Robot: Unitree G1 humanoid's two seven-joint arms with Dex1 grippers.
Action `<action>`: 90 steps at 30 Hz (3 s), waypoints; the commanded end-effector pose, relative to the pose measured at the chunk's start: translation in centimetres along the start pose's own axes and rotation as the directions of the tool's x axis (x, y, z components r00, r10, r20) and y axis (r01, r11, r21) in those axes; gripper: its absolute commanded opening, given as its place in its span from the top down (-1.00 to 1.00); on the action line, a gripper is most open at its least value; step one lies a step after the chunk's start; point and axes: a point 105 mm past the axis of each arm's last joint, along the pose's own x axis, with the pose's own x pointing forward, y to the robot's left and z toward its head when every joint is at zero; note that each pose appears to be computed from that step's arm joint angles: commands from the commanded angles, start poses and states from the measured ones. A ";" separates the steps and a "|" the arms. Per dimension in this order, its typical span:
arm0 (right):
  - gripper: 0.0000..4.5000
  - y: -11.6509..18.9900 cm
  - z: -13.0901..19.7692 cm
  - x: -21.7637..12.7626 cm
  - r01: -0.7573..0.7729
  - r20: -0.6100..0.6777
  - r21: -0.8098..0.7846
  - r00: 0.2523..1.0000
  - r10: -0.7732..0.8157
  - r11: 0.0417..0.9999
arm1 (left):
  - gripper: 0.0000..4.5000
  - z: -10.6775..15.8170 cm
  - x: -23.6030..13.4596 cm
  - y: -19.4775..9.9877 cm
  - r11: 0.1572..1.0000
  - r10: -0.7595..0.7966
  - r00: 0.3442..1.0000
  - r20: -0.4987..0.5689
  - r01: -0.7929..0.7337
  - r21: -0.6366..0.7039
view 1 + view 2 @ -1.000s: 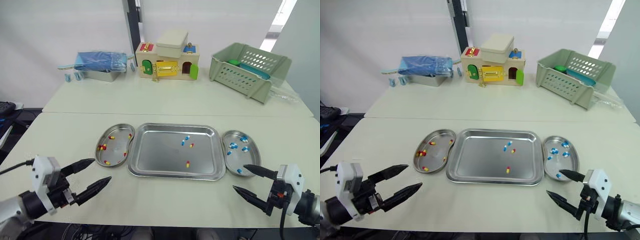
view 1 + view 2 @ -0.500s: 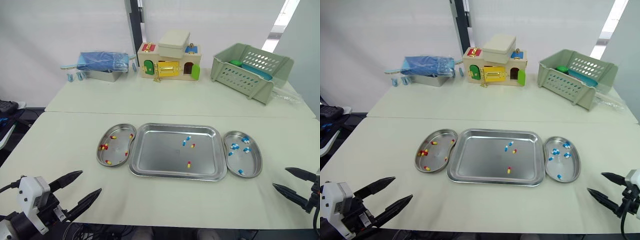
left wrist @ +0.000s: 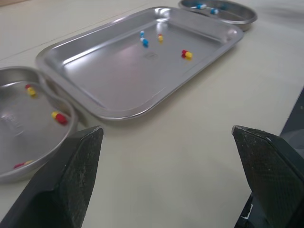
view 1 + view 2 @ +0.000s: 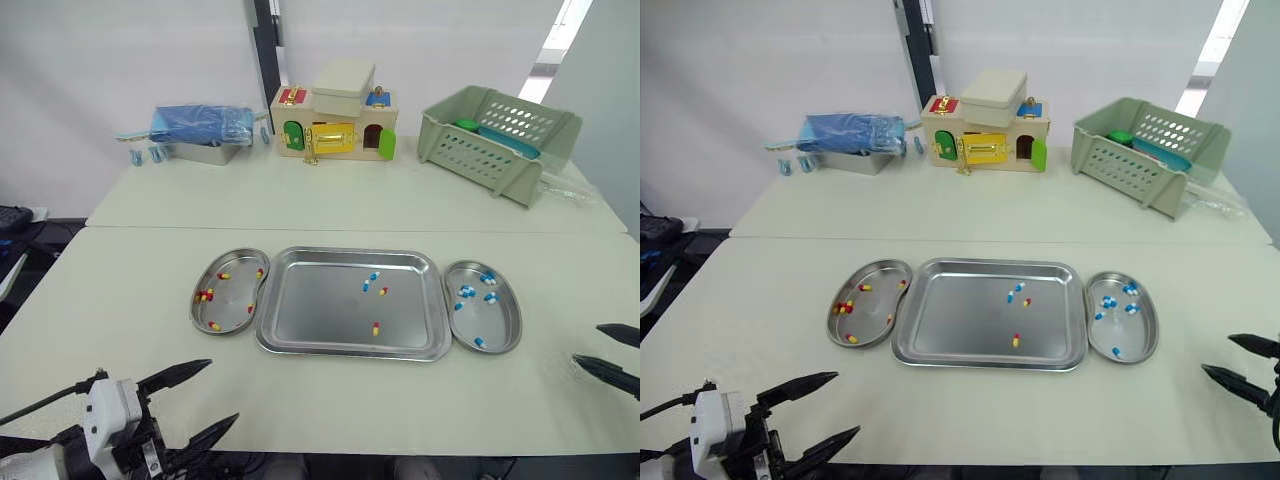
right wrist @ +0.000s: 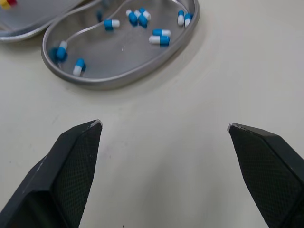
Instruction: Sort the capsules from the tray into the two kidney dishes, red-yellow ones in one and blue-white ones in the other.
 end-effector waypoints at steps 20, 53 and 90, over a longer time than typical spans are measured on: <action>-1.00 9.6 16.7 18.3 -0.551 -0.264 -0.553 0.827 0.495 0.625 | -1.00 0.6 2.9 -1.5 0.999 0.051 0.977 0.205 -0.045 -0.030; 0.29 13.5 16.1 27.1 -0.617 -0.473 -0.724 0.770 0.429 0.308 | -1.00 0.3 2.7 -2.4 0.994 0.109 0.973 0.202 -0.102 -0.043; 1.00 13.4 14.1 29.1 -0.666 -0.538 -0.666 0.741 0.402 0.336 | -1.00 0.3 2.5 -3.2 0.992 0.124 0.976 0.181 -0.115 -0.059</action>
